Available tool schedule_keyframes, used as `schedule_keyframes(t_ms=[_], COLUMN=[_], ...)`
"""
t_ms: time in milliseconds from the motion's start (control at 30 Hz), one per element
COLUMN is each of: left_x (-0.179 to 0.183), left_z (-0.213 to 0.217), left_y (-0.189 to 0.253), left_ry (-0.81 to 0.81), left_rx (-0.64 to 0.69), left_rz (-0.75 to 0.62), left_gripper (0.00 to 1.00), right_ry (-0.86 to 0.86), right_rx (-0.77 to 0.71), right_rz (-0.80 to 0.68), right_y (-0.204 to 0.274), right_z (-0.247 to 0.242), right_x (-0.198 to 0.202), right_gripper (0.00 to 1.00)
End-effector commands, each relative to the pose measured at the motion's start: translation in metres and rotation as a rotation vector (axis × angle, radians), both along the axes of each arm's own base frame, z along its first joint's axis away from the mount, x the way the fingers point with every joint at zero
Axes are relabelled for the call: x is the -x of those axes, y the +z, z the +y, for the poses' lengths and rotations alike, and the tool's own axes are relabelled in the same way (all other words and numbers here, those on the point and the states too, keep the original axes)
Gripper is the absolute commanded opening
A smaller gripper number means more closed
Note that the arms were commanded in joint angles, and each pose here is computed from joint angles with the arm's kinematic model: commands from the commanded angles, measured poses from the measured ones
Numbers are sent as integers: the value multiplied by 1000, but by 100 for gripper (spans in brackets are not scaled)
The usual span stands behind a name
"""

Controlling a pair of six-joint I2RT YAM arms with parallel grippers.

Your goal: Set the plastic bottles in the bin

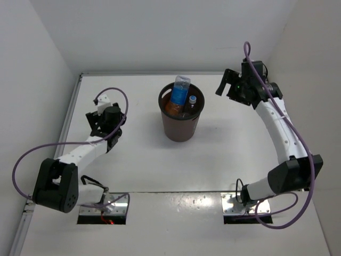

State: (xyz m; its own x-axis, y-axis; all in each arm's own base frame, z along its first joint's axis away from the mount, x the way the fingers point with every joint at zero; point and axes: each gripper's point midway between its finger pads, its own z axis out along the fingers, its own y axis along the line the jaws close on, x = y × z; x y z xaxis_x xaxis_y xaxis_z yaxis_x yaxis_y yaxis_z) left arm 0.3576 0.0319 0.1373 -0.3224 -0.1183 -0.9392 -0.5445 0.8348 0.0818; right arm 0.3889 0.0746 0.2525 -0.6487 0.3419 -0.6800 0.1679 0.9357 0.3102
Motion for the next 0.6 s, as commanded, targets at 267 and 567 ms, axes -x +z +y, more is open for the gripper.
schedule_keyframes(t_ms=[267,567], left_x=[26,15], left_z=[31,12], left_y=[5,-11], left_ry=[328,164], left_rx=[147,161], left_rz=[-249,-197], left_gripper=[100,100], right_ry=[-84,-103], right_rx=[65,67], right_rz=[119,129], right_y=[-64,-71], right_z=[-26,-33], right_x=[13,12], right_gripper=[100,100])
